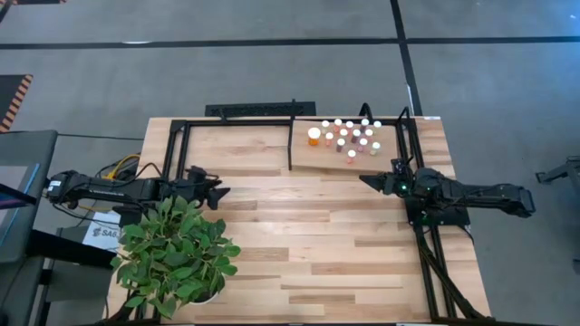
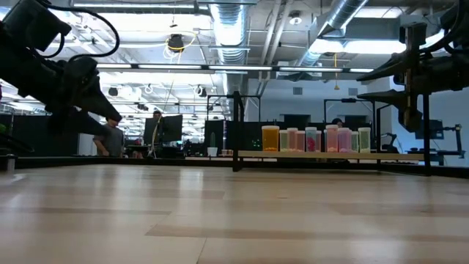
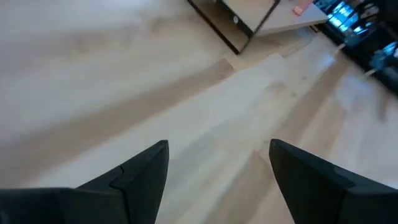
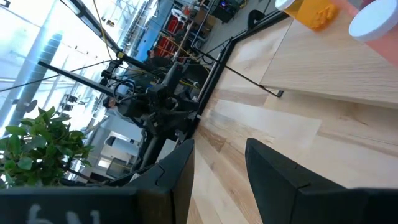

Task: Pick and place medicine bottles onto shelf by color
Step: Return to Home Position

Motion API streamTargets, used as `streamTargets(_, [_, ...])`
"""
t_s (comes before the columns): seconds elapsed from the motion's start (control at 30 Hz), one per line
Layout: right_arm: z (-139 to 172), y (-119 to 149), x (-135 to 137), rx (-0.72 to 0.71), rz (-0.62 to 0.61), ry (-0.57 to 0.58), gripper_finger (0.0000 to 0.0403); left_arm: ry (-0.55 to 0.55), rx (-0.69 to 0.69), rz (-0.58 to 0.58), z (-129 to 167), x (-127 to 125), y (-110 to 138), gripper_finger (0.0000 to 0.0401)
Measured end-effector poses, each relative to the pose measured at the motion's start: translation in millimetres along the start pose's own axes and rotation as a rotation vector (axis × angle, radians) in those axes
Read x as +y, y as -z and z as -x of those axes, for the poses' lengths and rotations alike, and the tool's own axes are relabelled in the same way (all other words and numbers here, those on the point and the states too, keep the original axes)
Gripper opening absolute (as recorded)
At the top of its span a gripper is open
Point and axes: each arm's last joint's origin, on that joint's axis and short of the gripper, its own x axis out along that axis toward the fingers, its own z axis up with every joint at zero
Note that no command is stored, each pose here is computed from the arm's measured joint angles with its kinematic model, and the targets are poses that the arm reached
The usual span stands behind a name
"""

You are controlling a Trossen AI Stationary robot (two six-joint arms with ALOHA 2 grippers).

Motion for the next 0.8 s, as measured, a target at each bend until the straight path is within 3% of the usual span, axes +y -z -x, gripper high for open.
streamTargets(0.2, [0.0,0.0,0.0,0.0,0.0,0.0,0.0166,-0.066,-0.074,-0.213,0.0,1.2,-2.7,0.0265])
streamTargets(0.37, [0.0,0.0,0.0,0.0,0.0,0.0,0.0166,-0.107,-0.163,-0.319,4.9,2.1,-8.0,0.0265])
streamTargets(0.8, [0.0,0.0,0.0,0.0,0.0,0.001,0.0166,-0.086,-0.466,-0.251,31.9,6.0,-26.6,0.0265])
